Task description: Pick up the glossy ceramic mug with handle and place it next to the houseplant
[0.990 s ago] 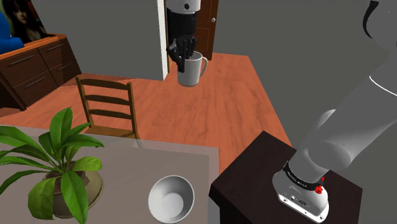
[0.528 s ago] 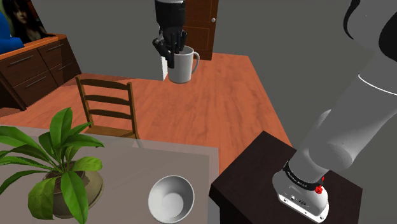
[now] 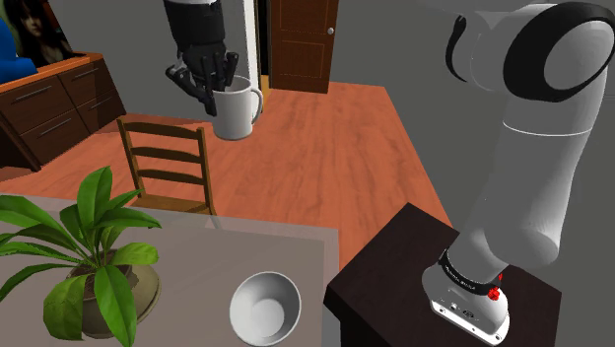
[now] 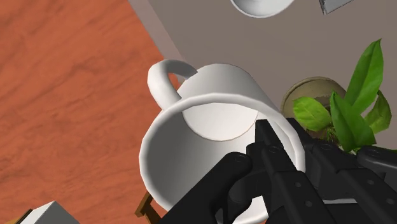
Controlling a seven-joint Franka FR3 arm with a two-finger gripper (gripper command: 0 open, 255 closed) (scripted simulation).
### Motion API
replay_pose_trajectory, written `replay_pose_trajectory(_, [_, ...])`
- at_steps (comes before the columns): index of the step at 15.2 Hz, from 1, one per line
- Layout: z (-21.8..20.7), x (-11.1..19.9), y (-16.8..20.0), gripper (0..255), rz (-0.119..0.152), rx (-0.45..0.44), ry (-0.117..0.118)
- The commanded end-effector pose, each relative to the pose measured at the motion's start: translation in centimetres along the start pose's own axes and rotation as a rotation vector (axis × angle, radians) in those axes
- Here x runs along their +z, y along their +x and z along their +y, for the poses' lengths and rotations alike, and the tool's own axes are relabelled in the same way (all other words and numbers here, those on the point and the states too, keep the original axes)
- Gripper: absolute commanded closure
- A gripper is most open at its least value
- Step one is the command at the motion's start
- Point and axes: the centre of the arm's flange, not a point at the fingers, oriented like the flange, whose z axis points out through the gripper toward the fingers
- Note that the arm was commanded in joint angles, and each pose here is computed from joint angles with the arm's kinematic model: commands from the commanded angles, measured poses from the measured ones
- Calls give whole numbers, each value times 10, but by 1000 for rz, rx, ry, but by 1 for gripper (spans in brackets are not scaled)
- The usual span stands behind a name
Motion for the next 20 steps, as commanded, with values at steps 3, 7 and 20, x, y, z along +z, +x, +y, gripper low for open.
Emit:
replay_pose_trajectory(3, [-16,10,8,255,0,4,0])
replay_pose_trajectory(7, [-17,31,7,255,0,4,0])
replay_pose_trajectory(20, [-22,99,4,255,0,4,0])
